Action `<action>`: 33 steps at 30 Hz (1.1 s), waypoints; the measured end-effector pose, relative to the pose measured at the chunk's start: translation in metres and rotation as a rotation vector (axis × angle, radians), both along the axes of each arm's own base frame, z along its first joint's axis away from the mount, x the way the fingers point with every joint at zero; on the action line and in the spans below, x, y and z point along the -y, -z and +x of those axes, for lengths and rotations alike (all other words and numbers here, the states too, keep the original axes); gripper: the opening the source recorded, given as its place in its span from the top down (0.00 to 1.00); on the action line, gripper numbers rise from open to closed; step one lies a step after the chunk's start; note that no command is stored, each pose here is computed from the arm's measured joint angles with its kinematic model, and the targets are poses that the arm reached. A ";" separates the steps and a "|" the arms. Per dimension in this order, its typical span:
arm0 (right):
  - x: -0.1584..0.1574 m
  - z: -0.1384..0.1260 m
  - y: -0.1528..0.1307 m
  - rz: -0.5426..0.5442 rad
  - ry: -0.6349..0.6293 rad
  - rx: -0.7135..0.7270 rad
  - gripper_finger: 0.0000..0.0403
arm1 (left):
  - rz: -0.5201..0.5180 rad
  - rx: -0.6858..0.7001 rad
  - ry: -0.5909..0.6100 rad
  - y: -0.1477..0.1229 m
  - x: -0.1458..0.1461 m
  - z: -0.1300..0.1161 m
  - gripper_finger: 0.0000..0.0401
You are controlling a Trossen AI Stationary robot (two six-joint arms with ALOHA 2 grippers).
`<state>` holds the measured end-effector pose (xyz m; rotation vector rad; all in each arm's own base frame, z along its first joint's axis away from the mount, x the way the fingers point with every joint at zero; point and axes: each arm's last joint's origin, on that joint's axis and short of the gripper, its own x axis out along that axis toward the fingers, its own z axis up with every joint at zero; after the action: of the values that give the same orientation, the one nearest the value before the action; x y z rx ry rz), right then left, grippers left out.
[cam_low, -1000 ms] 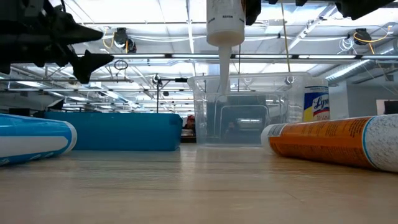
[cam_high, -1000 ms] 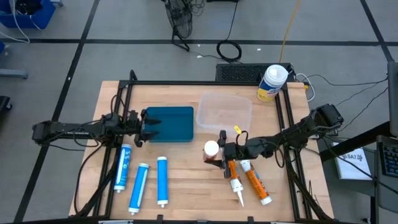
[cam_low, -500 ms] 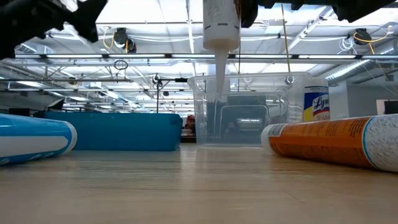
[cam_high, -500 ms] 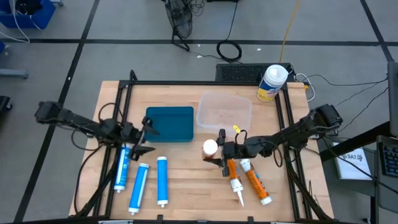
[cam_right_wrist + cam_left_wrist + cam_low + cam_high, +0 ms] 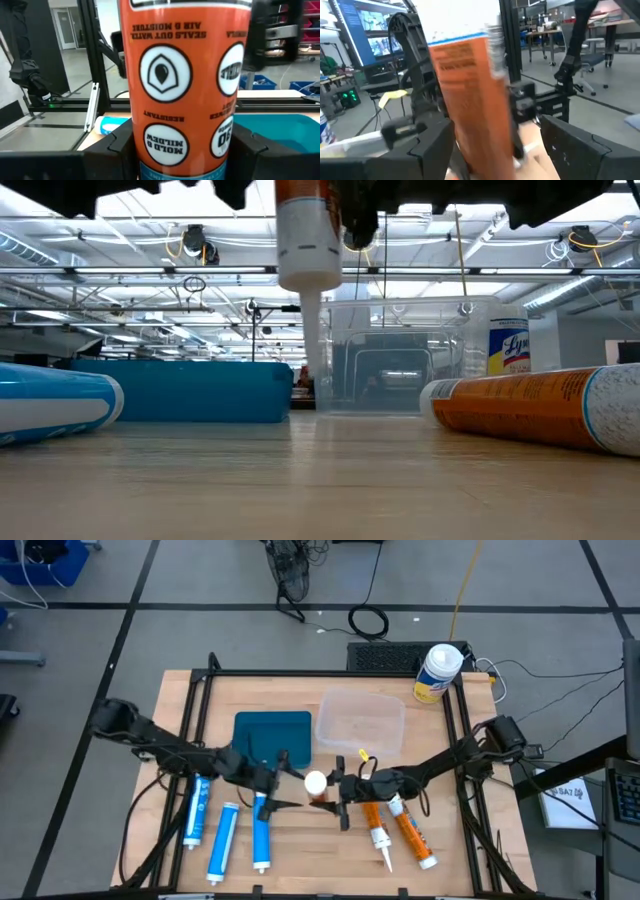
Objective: Pick & place silicon tubes, Sealant and Lysol wipes
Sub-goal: Put the top right orange sealant into the blue bin
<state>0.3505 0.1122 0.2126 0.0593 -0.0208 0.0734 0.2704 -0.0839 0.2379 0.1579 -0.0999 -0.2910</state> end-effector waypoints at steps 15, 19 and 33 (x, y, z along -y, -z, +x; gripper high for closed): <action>-0.004 0.007 0.006 -0.009 -0.003 -0.029 0.53 | -0.028 -0.020 -0.009 0.003 0.007 0.039 0.27; -0.005 0.007 0.007 -0.006 -0.003 -0.037 0.53 | -0.037 -0.026 -0.010 0.003 0.007 0.039 0.27; -0.005 0.007 0.007 -0.006 -0.003 -0.039 0.53 | -0.036 -0.036 -0.009 0.004 0.007 0.039 0.27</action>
<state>0.3572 0.1168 0.2056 0.0543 0.0184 0.0758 0.3097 -0.0913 0.2335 0.1171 -0.0689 -0.2828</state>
